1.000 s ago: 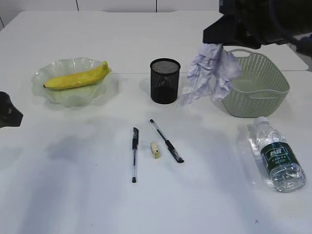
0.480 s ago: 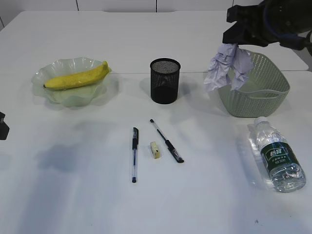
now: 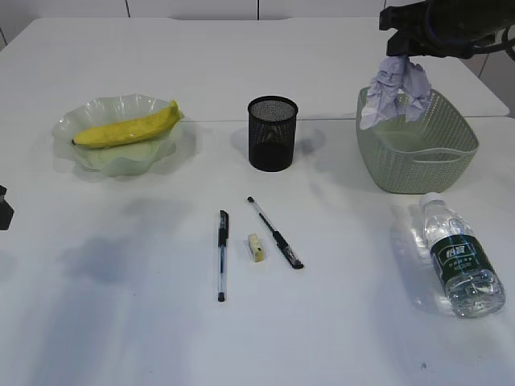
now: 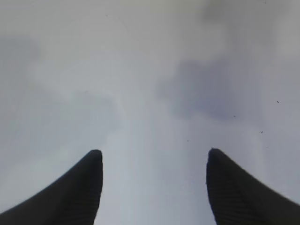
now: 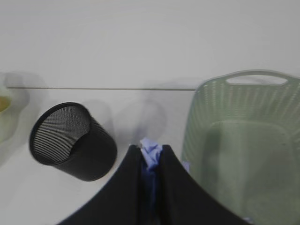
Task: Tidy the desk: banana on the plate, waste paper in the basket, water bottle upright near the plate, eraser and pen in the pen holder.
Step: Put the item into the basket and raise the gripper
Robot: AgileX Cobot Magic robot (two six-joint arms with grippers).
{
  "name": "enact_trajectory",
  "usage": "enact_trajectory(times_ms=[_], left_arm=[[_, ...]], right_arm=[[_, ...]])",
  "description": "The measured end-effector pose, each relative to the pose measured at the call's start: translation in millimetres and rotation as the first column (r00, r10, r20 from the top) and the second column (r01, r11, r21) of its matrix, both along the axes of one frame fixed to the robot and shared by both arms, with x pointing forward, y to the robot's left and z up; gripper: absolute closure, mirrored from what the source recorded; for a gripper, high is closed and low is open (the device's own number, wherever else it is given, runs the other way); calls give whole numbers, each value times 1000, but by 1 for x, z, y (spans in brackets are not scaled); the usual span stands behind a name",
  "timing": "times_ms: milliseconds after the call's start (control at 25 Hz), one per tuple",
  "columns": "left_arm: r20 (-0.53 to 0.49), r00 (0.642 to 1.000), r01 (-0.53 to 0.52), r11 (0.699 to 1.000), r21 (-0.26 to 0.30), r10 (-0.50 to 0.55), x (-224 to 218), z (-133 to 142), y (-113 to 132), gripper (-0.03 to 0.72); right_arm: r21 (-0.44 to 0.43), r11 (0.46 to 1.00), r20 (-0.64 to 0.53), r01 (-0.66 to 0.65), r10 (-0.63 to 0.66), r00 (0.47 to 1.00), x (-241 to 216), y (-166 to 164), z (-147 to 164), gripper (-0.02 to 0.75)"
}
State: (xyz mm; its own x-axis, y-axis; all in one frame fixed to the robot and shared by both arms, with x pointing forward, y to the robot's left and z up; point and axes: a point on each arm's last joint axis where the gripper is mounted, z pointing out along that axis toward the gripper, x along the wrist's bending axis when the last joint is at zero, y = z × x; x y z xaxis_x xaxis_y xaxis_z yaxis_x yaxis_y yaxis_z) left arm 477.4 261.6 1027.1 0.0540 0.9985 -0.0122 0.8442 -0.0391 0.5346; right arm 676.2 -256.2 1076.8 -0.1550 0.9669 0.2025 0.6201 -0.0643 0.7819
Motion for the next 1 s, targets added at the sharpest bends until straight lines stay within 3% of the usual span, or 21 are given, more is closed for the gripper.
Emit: enact_trajectory(times_ms=[480, 1000], left_arm=[[2, 1000, 1, 1000, 1, -1, 0, 0, 0, 204], [4, 1000, 1, 1000, 1, -1, 0, 0, 0, 204]], right_arm=[[-127, 989, -35, 75, -80, 996, 31, -25, -33, 692], [-128, 988, -83, 90, -101, 991, 43, -26, -67, 692]])
